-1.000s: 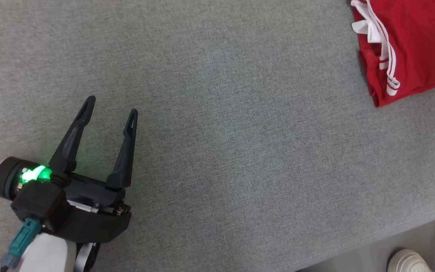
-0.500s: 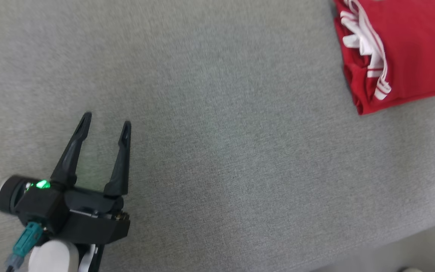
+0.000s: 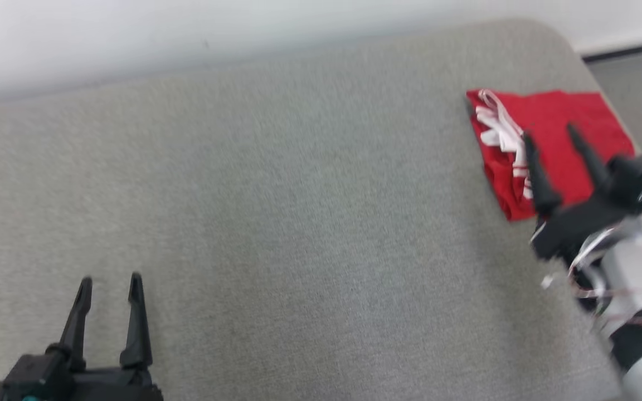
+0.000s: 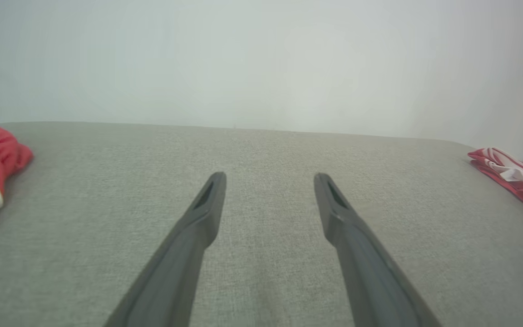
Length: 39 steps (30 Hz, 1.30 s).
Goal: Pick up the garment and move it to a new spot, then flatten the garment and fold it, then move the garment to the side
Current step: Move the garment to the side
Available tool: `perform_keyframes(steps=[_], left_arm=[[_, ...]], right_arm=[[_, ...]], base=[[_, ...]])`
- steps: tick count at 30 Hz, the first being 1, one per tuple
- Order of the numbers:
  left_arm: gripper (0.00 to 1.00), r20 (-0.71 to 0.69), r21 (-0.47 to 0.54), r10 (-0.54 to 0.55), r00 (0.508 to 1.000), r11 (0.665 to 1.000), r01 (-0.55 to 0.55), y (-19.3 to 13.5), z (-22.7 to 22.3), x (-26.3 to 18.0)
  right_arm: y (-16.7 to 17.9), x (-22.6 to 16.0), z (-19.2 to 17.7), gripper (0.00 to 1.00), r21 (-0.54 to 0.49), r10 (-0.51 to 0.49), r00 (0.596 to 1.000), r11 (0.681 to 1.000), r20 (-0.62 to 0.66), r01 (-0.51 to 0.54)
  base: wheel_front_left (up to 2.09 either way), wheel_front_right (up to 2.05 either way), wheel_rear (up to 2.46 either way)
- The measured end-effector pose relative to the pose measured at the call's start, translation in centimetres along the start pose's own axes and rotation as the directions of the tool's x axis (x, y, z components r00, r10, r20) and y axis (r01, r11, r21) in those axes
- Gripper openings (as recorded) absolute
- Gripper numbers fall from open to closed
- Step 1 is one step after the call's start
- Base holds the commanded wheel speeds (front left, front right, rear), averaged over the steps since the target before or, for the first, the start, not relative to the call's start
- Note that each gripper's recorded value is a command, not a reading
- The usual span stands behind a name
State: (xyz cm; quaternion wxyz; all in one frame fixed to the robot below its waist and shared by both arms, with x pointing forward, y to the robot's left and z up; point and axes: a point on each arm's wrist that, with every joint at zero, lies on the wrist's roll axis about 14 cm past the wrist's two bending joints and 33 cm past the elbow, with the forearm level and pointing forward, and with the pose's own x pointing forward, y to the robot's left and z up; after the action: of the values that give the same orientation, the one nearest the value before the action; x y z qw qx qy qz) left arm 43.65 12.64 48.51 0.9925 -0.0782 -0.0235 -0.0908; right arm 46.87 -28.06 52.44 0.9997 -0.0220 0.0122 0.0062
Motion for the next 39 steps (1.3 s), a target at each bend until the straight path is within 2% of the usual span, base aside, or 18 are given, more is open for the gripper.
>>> perform_keyframes(steps=[4,12,18,26,39], left_arm=[[1.00,0.025,0.014,0.056,0.998,0.998,-0.056,1.3,1.5,-2.1],[1.00,0.064,0.037,0.119,0.991,0.992,-0.121,3.0,3.5,-5.4],[1.00,0.075,0.046,0.143,0.987,0.988,-0.147,3.5,4.0,-7.1],[1.00,0.057,0.048,0.183,0.982,0.981,-0.185,4.4,3.5,-9.1],[1.00,0.045,0.041,0.205,0.978,0.978,-0.207,4.8,3.1,-9.5]], right_arm=[[4.2,-2.3,-1.0,1.00,0.071,0.077,0.997,0.995,0.003,-0.077],[8.0,-5.2,0.1,1.00,0.155,0.131,0.989,0.978,0.067,-0.140],[8.9,-6.8,0.2,1.00,0.188,0.129,0.987,0.971,0.094,-0.145],[9.0,-8.7,-1.4,1.00,0.213,0.102,0.992,0.970,0.074,-0.116],[8.8,-9.0,-1.6,1.00,0.210,0.084,0.994,0.973,0.075,-0.098]], base=[[0.00,0.00,0.00],[0.00,0.00,0.00],[0.00,0.00,0.00],[0.00,0.00,0.00],[0.00,0.00,0.00]])
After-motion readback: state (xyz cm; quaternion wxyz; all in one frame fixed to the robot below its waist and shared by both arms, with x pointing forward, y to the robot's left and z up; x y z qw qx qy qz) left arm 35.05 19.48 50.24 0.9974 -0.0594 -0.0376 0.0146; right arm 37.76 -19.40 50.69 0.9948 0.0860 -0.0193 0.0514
